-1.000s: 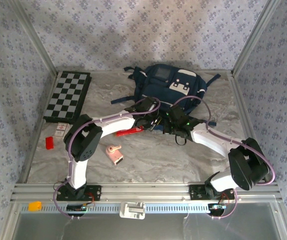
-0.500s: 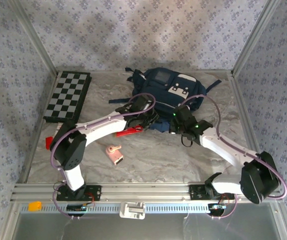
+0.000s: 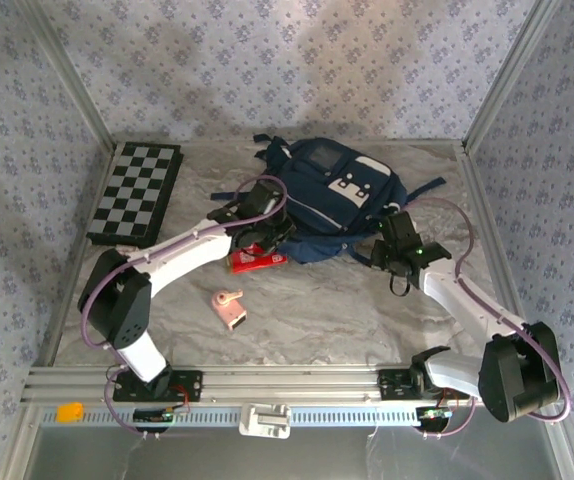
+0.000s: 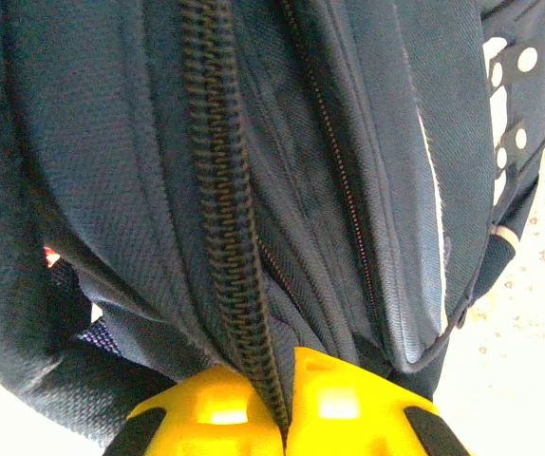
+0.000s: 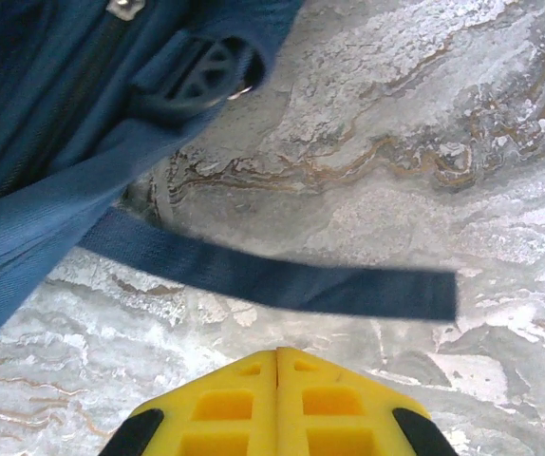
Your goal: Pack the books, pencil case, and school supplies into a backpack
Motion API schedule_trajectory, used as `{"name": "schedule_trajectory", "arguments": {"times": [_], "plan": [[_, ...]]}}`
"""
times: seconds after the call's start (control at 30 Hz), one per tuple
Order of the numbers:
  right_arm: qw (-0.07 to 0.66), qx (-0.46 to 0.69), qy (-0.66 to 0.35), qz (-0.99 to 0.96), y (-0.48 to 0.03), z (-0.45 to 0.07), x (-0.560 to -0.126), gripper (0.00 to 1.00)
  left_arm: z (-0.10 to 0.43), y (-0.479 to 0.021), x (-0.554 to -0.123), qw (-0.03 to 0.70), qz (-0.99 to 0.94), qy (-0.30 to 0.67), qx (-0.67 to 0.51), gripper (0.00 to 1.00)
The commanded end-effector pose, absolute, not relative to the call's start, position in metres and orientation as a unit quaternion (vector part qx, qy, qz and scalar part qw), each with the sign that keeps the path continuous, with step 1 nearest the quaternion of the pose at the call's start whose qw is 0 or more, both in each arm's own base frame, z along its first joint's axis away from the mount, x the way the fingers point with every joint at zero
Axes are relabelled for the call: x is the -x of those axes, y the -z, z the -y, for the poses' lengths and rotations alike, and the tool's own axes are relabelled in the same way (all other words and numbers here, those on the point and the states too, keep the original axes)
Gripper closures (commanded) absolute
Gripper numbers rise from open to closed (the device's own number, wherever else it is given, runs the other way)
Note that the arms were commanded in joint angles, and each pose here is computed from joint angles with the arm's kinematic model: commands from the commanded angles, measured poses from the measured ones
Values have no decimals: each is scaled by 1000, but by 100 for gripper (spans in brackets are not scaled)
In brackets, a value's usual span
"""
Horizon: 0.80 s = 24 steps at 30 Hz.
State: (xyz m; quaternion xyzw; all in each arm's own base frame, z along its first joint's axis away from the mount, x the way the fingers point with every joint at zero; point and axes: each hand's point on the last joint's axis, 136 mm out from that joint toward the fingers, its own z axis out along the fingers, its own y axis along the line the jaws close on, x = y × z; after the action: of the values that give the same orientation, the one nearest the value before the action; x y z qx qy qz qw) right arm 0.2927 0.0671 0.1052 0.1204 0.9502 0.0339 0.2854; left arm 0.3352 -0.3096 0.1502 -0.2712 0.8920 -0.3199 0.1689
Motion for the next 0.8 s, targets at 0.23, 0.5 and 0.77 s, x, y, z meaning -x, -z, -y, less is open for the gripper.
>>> {"name": "schedule_trajectory", "arguments": {"times": [0.23, 0.5, 0.77], "plan": [[321, 18, -158, -934, -121, -138, -299, 87, 314, -203, -346, 206, -869, 380, 239, 100], [299, 86, -177, -934, -100, -177, -307, 57, 317, -203, -347, 202, -868, 386, 237, 100], [312, 108, -181, -926, -94, -190, -336, 55, 318, -205, -347, 203, -869, 386, 235, 100]]}}
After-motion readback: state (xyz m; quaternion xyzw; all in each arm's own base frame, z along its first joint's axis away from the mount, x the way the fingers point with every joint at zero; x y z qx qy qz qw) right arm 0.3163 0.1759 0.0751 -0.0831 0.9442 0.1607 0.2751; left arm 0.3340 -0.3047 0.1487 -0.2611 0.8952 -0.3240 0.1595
